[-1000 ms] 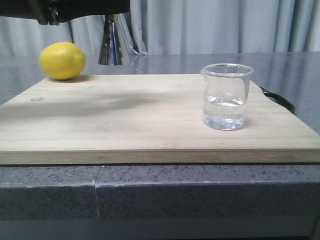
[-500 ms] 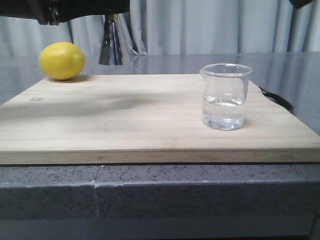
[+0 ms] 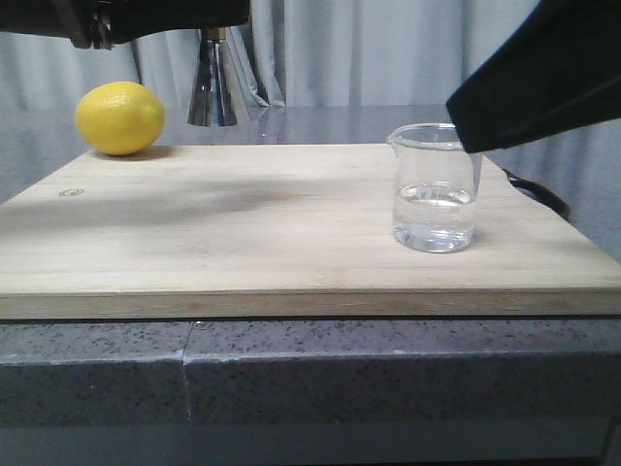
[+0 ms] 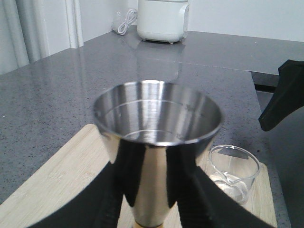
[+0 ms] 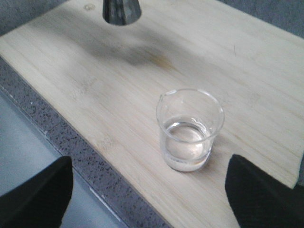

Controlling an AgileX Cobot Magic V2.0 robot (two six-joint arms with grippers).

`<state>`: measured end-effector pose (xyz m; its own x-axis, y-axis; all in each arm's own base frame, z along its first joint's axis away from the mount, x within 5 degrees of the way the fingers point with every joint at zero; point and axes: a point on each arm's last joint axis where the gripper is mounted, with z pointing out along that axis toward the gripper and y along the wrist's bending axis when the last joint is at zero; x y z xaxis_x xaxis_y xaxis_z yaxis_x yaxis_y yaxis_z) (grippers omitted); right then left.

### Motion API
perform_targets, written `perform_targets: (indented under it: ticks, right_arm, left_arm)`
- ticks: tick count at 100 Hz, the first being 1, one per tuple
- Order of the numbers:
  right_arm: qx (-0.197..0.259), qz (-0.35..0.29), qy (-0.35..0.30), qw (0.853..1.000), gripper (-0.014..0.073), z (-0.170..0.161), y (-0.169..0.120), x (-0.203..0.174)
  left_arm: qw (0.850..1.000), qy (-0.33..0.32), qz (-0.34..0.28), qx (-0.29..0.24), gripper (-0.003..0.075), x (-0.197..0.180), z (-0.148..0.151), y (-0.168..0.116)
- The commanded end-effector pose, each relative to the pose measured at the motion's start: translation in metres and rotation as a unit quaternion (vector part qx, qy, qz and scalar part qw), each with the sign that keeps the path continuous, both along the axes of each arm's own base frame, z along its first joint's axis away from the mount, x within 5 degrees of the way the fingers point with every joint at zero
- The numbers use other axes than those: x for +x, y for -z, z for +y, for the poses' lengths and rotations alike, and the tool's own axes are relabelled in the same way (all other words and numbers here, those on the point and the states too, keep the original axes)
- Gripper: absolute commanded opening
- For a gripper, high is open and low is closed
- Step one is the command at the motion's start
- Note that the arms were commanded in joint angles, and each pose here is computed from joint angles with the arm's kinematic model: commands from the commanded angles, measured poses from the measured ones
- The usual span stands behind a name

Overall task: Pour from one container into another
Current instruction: 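Reach the right gripper to the glass beaker and grasp it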

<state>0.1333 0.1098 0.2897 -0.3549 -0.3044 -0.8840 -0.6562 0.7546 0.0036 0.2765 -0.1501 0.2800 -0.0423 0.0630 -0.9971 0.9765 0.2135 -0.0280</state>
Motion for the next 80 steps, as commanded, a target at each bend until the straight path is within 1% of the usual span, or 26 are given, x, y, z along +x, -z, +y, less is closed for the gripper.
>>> perform_targets:
  ticks: [1,14,28,40,64,80]
  right_arm:
    - [0.051,-0.072,0.013,0.996,0.0585,0.0,-0.008,0.004]
    - [0.09,-0.108,0.035,0.989,0.0585,-0.002,0.002,0.006]
    - [0.102,-0.129,0.045,0.985,0.0585,-0.004,0.011,0.007]
    - [0.103,-0.134,0.05,0.984,0.0585,-0.003,0.018,0.01]
    - [0.087,-0.123,0.055,0.987,0.0585,0.006,0.031,0.023]
    - [0.084,-0.138,0.057,0.985,0.0585,0.01,0.041,0.03]
  left_arm:
    - [0.997,0.014,-0.028,-0.074,0.0229,-0.007,-0.001,-0.033]
    - [0.997,0.014,-0.028,-0.074,0.0229,-0.007,-0.001,-0.033]
    - [0.997,0.014,-0.028,-0.074,0.0229,-0.007,-0.001,-0.033]
    - [0.997,0.014,-0.028,-0.074,0.0229,-0.007,-0.001,-0.033]
    - [0.997,0.014,-0.028,-0.074,0.0229,-0.007,-0.001,-0.033]
    - [0.997,0.014,-0.028,-0.074,0.0229,-0.007,-0.001,-0.033]
